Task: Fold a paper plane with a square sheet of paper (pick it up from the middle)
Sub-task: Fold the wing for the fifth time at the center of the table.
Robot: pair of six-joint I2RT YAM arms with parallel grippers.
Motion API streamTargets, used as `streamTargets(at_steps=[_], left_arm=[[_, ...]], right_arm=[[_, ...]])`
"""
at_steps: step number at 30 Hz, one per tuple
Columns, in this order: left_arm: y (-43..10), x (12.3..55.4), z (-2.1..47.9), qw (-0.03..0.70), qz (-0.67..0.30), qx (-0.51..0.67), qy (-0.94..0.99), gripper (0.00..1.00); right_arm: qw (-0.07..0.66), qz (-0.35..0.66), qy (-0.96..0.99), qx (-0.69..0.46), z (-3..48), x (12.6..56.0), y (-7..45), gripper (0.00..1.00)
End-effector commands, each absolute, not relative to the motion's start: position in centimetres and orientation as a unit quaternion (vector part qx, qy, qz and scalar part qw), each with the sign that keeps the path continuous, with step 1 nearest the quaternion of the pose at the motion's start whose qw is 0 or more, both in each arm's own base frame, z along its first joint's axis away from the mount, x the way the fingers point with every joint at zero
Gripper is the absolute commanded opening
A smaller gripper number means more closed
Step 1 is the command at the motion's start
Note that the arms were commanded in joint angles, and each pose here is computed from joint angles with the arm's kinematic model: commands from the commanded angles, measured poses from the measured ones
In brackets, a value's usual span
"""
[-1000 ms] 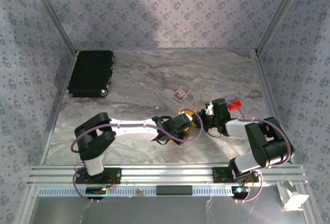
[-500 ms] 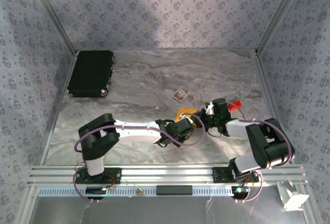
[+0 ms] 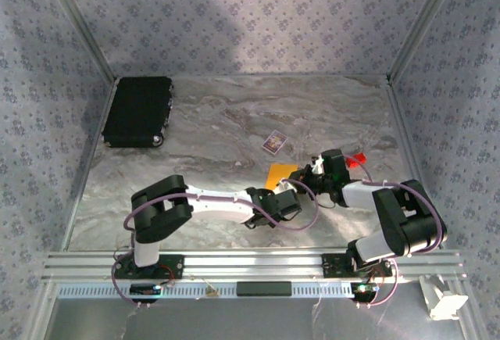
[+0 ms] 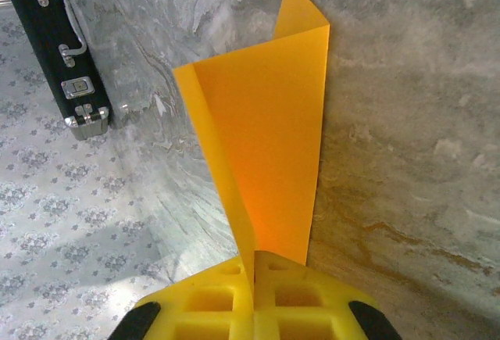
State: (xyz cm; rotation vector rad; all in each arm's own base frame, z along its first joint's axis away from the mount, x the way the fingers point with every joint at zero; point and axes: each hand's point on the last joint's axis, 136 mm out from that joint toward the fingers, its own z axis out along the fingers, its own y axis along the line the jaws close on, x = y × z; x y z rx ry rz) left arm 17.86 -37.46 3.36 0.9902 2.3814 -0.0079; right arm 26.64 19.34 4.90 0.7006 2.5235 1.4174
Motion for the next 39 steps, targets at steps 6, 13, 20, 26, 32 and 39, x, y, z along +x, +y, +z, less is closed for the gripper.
streamTargets(at_steps=[6,13,20,26,32,39], left_arm=[[-37.11,18.50,3.86,0.300,0.034,0.371,0.878,0.32],[-37.00,18.62,3.72,0.306,0.048,0.371,0.876,0.27],[-37.06,18.57,3.65,0.305,0.047,0.371,0.876,0.23],[-37.14,18.55,3.60,0.304,0.045,0.370,0.877,0.16],[-37.01,18.59,3.48,0.304,0.047,0.365,0.879,0.13],[-36.92,18.56,3.40,0.303,0.047,0.363,0.880,0.17]], right_arm=[[0.085,0.471,0.844,0.241,5.30,26.88,19.19,0.04],[0.084,0.470,0.845,0.241,5.26,26.84,19.17,0.04],[0.085,0.470,0.845,0.241,5.34,26.91,19.16,0.04],[0.085,0.470,0.845,0.241,5.35,26.91,19.14,0.04],[0.085,0.472,0.844,0.240,5.42,26.93,19.17,0.04],[0.086,0.472,0.844,0.240,5.45,26.90,19.13,0.04]])
